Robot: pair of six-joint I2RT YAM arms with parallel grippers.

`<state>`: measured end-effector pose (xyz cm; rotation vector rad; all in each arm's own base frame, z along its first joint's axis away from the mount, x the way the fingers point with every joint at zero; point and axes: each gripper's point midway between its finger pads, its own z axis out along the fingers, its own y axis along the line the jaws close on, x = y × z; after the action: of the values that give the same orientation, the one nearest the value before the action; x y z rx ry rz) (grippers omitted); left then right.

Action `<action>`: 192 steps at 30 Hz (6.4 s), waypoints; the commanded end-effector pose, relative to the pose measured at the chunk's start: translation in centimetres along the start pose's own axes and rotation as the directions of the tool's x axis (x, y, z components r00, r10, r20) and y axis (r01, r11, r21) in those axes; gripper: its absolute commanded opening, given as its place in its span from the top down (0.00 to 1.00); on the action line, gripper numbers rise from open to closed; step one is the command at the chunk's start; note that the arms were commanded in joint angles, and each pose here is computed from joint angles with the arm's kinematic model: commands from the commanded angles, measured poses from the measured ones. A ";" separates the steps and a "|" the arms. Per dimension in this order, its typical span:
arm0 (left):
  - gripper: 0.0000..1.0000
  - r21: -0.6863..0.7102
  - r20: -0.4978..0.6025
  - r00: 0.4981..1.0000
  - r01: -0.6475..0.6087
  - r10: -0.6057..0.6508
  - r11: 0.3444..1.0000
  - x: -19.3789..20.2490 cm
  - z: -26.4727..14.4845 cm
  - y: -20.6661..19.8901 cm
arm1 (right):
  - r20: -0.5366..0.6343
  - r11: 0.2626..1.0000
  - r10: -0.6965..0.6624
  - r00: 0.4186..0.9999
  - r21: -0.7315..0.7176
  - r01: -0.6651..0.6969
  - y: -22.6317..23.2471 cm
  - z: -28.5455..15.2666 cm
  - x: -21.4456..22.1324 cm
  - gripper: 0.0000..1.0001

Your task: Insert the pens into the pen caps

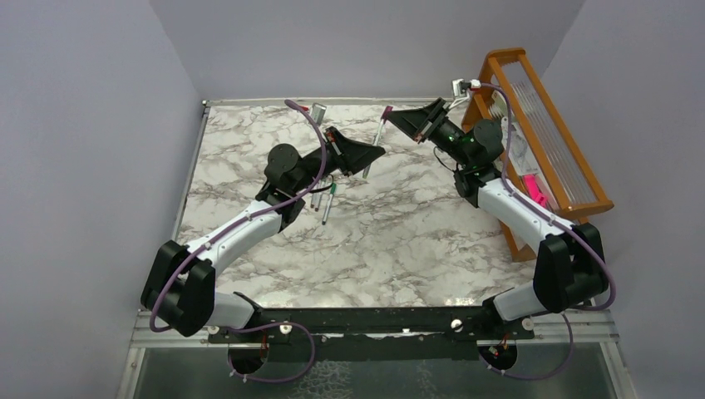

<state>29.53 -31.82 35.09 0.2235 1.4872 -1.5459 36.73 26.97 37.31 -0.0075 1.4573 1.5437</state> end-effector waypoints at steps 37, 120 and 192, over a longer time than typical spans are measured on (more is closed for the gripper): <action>1.00 0.073 -0.005 1.000 -0.028 0.028 0.997 -0.3 0.8 -1.0 | 0.003 0.994 -0.016 1.000 -0.112 0.016 2.0 -0.2 -1.6 0.99; 1.00 0.110 -0.007 1.000 0.018 -0.018 0.994 0.5 0.7 -0.8 | 0.055 0.988 -0.048 0.997 -0.141 0.056 3.1 -0.4 -3.9 0.99; 1.00 0.163 0.005 1.000 -0.005 0.005 0.987 -0.5 2.5 -1.0 | -0.060 0.997 -0.036 0.998 -0.075 0.031 1.0 -1.5 -1.0 0.99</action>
<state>30.56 -33.67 33.71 0.2468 1.4639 -1.6544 36.69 25.53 38.50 -0.0698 1.4088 1.6063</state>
